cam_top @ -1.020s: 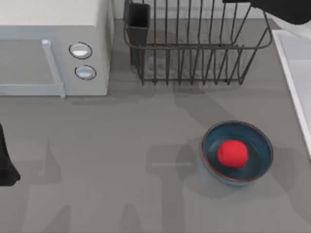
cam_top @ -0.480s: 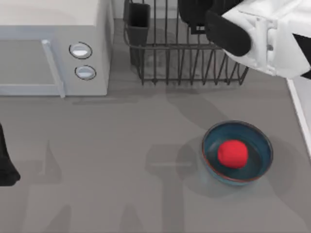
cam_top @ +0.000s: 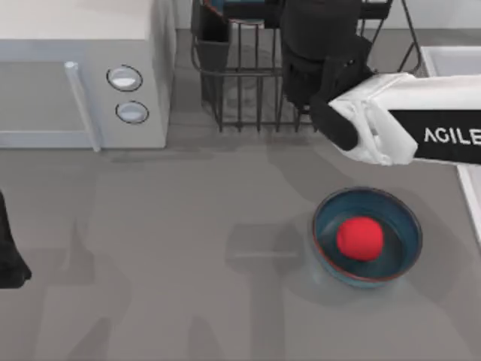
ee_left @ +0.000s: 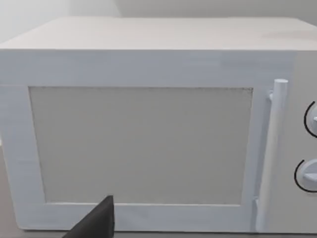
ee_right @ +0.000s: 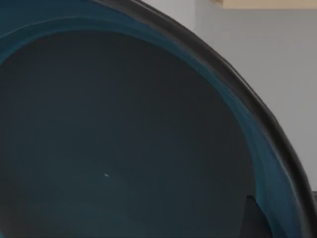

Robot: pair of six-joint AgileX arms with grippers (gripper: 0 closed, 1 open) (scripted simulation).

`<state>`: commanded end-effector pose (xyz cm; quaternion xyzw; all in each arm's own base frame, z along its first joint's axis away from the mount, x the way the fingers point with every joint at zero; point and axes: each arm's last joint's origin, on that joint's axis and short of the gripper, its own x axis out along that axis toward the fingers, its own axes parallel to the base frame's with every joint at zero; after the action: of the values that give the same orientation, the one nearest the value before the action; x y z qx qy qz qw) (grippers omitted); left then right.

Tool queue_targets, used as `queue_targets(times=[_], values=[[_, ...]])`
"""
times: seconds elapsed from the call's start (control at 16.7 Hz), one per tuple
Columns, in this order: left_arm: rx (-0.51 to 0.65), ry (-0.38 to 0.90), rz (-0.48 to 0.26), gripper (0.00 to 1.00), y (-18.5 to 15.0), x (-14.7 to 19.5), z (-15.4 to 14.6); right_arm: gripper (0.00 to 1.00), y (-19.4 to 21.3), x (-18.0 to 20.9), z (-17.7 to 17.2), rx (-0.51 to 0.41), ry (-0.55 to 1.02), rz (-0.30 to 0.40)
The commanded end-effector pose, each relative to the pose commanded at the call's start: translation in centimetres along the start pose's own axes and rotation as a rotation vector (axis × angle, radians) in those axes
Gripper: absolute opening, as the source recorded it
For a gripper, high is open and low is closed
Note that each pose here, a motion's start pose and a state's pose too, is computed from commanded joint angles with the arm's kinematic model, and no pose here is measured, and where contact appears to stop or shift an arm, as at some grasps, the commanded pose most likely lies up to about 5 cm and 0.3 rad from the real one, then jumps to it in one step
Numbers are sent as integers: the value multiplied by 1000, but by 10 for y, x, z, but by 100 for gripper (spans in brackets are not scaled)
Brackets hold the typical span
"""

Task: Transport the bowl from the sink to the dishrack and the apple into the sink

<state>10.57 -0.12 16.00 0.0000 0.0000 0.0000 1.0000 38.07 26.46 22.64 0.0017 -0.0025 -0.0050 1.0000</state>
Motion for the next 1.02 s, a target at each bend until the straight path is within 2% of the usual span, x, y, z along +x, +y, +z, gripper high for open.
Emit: queue_targets(times=[0.3,1.02], values=[[0,0,0,100,0,0,0,0,-2,2,-7,-4,5,0],[0,0,0,100,0,0,0,90,-2,2,-7,-4,5,0]])
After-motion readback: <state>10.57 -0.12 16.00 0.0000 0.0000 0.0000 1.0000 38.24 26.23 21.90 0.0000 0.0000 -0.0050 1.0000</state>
